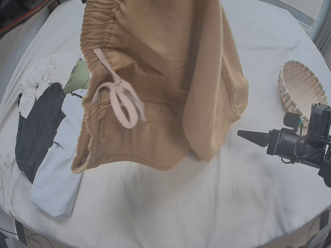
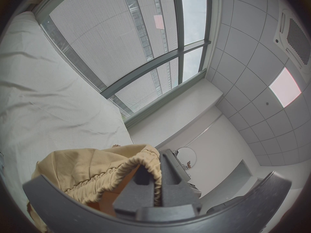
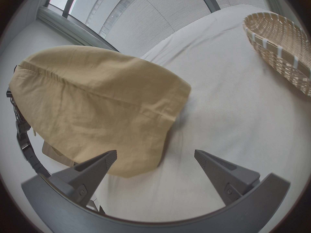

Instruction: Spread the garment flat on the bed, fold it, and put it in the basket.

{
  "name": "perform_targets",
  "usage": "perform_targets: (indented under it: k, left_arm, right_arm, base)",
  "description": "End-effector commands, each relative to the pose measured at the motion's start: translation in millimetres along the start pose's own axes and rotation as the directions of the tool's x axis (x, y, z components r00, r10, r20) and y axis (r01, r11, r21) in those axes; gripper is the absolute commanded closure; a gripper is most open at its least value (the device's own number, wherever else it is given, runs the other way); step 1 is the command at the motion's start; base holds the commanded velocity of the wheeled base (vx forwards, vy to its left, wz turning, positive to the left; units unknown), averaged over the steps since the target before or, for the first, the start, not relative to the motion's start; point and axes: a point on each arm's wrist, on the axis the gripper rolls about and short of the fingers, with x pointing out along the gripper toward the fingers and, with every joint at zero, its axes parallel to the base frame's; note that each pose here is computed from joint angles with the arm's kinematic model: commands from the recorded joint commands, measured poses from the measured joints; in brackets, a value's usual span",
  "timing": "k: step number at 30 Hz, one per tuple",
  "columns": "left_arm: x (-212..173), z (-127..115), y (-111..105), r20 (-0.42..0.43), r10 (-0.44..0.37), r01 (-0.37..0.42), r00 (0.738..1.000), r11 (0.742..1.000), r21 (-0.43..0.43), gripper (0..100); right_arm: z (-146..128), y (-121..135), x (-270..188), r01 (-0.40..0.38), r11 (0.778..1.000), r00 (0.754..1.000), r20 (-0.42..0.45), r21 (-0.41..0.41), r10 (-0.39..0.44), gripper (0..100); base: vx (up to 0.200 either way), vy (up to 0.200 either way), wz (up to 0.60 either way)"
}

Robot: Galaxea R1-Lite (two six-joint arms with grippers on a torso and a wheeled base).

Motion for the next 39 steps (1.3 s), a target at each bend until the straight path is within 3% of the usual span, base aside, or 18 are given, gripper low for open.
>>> perform_targets:
  k: [1,10,22,23,32,39]
  left_arm:
    - [0.5,-1.4,-2.5,-0.005,-0.011,0.011,1.000,1.000,-0.003,100]
    - [0.9,-1.8,-2.1,-0.006,-0.010,0.010,1.000,1.000,-0.004,100]
    - [-0.2,-2.4,-2.2,-0.003,-0.013,0.013,1.000,1.000,-0.002,100]
    - [-0.2,-2.4,-2.2,-0.003,-0.013,0.013,1.000,1.000,-0.002,100]
    - [-2.4,-6.0,1.4,-0.002,-0.003,0.003,1.000,1.000,-0.001,100]
    - [-9.4,-2.7,4.6,0.033,0.015,-0.015,0.999,1.000,0.011,100]
  right_arm:
    - [-7.2,-5.8,19.8,-0.003,1.000,0.999,-0.032,0.004,0.003,0]
    - [0.7,-10.8,42.4,-0.027,0.999,0.999,0.017,-0.021,0.027,0]
    - [0.4,-10.6,60.1,-0.123,0.989,0.986,0.103,-0.083,0.131,0]
    - [0.4,-10.6,60.1,-0.123,0.989,0.986,0.103,-0.083,0.131,100]
    - [4.1,-5.2,54.2,-0.141,0.985,0.979,0.131,-0.098,0.154,100]
    - [8.5,8.3,11.6,-0.152,0.980,0.964,0.202,-0.126,0.176,100]
  base:
    - [0.000,0.000,0.00]
    - [0.000,0.000,0.00]
    - [0.000,0.000,0.00]
    - [0.000,0.000,0.00]
    - [0.000,0.000,0.00]
    - [0.000,0.000,0.00]
